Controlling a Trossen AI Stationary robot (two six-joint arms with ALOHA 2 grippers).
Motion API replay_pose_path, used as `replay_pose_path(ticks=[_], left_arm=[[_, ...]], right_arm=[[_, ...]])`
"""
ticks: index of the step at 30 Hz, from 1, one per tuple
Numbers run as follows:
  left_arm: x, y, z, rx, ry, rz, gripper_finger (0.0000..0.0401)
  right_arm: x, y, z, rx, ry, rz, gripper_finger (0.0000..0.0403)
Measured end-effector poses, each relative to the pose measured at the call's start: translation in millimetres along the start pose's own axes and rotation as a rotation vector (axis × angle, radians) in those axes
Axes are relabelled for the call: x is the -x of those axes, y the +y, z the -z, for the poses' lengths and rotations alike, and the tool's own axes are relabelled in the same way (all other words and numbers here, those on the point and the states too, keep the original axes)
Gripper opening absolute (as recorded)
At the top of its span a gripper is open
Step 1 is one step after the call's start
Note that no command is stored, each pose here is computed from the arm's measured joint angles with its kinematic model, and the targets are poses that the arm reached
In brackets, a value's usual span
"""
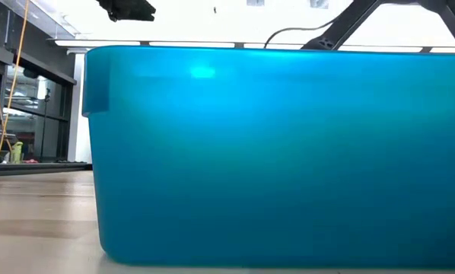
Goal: Sort microfiber towel by color & place in baskets
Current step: Put the yellow towel into the blue bin
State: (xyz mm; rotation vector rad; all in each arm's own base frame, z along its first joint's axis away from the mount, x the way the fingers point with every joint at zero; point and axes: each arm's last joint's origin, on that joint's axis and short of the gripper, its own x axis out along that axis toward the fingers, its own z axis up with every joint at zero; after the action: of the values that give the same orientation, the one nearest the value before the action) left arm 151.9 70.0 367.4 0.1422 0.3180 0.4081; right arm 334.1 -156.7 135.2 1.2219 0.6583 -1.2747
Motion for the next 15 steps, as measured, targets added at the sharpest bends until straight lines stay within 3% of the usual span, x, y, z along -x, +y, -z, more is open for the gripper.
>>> replay_pose_path(ticks=[4, 9, 12, 15], left_arm=[[0, 0, 2, 0.054, 0.019, 0.005, 0.02], [0, -3, -2, 0.091, -0.038, 0.124, 0.02], [1, -4, -9, 0.122, -0.113, 0.196, 0.02], [2, -4, -16, 0.168, -0.184, 0.218, 0.02]], right_arm=[[-3, -4, 9, 0.073, 0.008, 0.061, 0.0228], [11, -5, 22, 0.27, 0.056, 0.074, 0.0037], [30, -1, 28, 0.412, 0.071, 0.009, 0.0026], [70, 8, 32, 0.546, 0.033, -0.142, 0.0014]])
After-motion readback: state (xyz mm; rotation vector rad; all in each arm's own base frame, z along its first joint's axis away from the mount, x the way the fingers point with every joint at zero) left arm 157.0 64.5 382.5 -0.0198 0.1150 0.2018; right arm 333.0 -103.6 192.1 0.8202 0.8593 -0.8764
